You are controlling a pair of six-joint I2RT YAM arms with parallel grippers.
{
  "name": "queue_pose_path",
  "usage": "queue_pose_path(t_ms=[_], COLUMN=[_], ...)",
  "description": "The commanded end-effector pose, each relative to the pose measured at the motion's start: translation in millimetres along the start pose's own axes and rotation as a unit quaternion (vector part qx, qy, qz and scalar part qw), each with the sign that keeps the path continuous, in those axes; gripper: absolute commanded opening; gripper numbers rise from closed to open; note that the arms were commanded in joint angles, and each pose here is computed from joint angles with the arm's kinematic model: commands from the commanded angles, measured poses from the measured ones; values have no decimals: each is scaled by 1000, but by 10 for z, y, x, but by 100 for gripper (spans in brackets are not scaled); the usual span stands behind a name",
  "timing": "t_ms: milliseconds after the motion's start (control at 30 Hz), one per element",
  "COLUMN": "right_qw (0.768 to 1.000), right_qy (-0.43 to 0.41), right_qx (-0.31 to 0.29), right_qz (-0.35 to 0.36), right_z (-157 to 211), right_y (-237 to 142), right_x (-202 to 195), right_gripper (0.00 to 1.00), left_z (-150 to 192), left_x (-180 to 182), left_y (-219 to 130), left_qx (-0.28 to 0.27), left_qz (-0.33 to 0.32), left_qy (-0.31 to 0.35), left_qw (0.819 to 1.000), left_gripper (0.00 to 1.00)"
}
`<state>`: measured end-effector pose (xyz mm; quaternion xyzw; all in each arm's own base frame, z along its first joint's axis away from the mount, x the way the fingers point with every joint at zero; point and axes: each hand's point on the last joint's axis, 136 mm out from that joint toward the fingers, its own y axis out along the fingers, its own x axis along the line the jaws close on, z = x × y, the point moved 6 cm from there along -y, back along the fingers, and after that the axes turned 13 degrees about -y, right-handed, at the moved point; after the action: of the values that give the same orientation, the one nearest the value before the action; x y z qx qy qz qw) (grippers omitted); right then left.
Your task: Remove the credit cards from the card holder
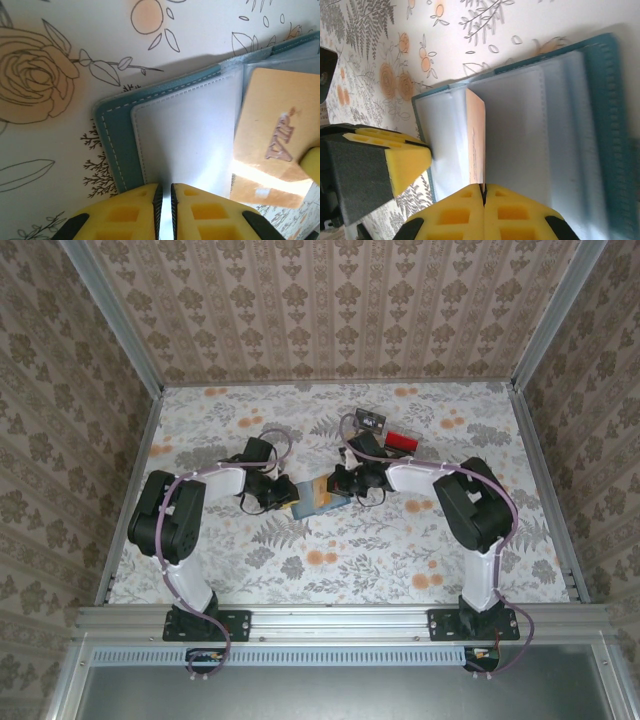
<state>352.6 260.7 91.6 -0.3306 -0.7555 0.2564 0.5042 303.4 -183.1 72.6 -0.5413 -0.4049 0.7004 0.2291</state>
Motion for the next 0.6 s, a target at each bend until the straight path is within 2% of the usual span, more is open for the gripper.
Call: queue_pose_path(t_ms=[0, 167, 333, 567], right_qw=[999, 999, 995, 977], right_qy=[-11, -32, -54, -58], right_qx=[-12, -44, -71, -96], right_qz=[28, 0, -52, -183], right_z=[51, 12, -16, -125], right_y=[-148, -405, -683, -923], right_x=[-67, 111, 355, 679], right_gripper=[3, 1, 0, 0], left_z=[75, -4, -14, 202], left_x=[206, 30, -290, -741], left_y=[-7, -287, -730, -1082], left_qx=[12, -2, -26, -11], left_qz=[-37, 9, 88, 237], left_qy=[-10, 5, 42, 91], left_qw=[999, 1000, 995, 967], left_gripper=[17, 21, 35, 48])
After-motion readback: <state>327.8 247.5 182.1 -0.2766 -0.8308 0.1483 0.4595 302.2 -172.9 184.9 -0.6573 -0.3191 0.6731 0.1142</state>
